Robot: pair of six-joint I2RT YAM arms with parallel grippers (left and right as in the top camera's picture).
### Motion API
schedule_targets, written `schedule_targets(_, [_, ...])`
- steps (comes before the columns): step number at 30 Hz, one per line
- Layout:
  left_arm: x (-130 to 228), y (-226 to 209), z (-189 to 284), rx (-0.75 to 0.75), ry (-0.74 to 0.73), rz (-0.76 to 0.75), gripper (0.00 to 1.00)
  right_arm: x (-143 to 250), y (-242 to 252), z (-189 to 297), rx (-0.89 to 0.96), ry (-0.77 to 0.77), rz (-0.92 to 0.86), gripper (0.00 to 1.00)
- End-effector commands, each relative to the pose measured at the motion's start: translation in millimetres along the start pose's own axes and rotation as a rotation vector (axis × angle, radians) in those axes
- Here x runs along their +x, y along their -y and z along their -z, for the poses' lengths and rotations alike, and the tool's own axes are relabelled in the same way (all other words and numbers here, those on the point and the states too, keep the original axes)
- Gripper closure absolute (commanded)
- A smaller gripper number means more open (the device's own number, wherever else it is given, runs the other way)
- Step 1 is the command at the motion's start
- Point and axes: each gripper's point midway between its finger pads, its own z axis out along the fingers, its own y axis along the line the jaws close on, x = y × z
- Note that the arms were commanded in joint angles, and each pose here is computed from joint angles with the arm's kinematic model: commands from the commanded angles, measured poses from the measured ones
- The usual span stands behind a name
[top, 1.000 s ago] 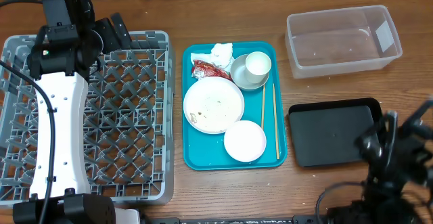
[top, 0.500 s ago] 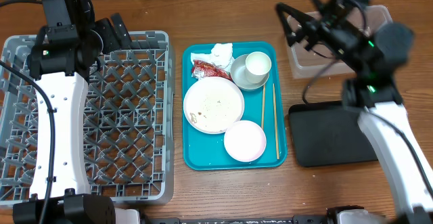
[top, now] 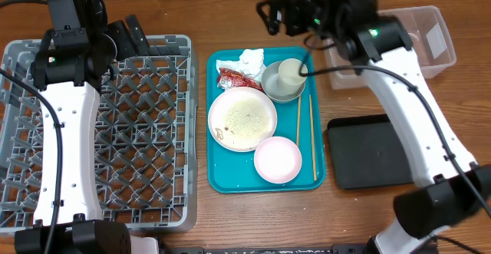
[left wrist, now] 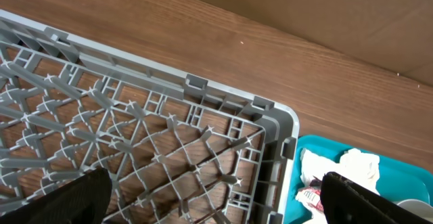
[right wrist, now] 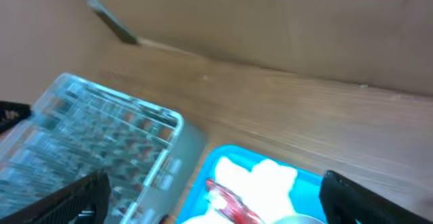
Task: Sort waste into correct bins and load items into the dishwasher
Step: 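Move the right gripper to the tray and grasp the red wrapper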
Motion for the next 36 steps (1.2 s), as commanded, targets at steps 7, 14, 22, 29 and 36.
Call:
schedule_targets(7, [-9.3, 2.1, 6.5, 0.002, 0.029, 0.012, 0.0, 5.6, -19.2, -49.4, 0.135, -0.066, 0.185, 0.0])
schedule_targets(14, [-9.3, 1.9, 6.5, 0.002, 0.029, 0.013, 0.0, 37.5, -26.9, -111.3, 0.062, -0.116, 0.186, 0.0])
schedule_targets(22, [-9.3, 2.1, 6.5, 0.002, 0.029, 0.012, 0.0, 86.5, -28.8, -135.3, -0.02, -0.266, 0.153, 0.1])
schedule_targets(29, [-9.3, 2.1, 6.5, 0.002, 0.029, 0.012, 0.0, 155.4, -16.2, -164.6, -0.018, -0.46, 0.209, 0.29])
schedule_targets(36, [-9.2, 2.2, 6.5, 0.003, 0.029, 0.012, 0.0, 200.5, -27.3, -178.4, -0.053, -0.572, 0.332, 0.28])
